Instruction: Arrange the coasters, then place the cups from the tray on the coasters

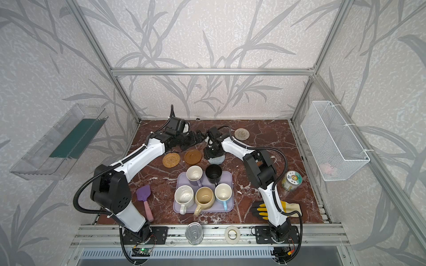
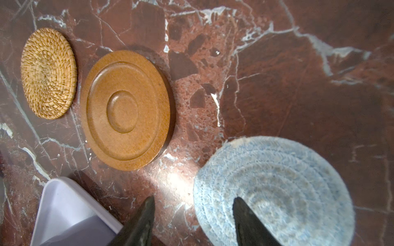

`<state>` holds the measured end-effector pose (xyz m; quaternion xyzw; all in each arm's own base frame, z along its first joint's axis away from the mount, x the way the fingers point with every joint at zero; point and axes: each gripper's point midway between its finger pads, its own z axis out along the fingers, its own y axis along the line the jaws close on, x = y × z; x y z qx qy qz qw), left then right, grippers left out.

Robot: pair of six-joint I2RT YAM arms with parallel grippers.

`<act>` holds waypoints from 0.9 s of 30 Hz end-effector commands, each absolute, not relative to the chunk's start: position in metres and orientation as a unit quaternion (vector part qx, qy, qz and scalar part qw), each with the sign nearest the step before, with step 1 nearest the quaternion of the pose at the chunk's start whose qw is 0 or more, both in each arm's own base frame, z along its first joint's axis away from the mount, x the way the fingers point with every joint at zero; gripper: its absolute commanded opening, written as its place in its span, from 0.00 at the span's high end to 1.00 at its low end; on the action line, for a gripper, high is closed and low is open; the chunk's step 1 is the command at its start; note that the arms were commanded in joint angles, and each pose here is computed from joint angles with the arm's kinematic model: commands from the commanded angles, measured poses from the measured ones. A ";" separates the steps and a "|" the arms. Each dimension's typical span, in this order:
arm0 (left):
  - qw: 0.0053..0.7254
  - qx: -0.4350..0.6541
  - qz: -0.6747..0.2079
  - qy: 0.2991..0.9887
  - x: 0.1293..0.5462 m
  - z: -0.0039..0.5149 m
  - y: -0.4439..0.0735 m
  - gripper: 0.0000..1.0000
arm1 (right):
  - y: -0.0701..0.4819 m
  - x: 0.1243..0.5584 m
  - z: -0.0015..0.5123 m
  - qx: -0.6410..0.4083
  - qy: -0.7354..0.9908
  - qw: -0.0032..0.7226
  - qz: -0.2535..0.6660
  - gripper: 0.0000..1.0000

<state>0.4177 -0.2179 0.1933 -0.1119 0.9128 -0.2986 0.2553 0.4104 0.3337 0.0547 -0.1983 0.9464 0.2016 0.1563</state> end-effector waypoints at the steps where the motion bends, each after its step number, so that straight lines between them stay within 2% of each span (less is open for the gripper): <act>1: 0.271 -0.115 -0.320 0.901 0.414 0.212 -0.215 0.01 | 0.320 0.415 0.072 -0.184 0.947 0.174 0.195 0.41; 12: 0.258 -0.124 -0.323 0.902 0.413 0.200 -0.212 0.01 | 0.327 0.406 0.034 -0.178 0.954 0.127 0.207 0.42; 23: 0.258 -0.130 -0.321 0.902 0.414 0.196 -0.207 0.01 | 0.343 0.412 0.035 -0.177 0.949 0.124 0.231 0.42; 27: 0.258 -0.131 -0.319 0.902 0.413 0.197 -0.206 0.01 | 0.334 0.412 0.043 -0.174 0.953 0.133 0.211 0.42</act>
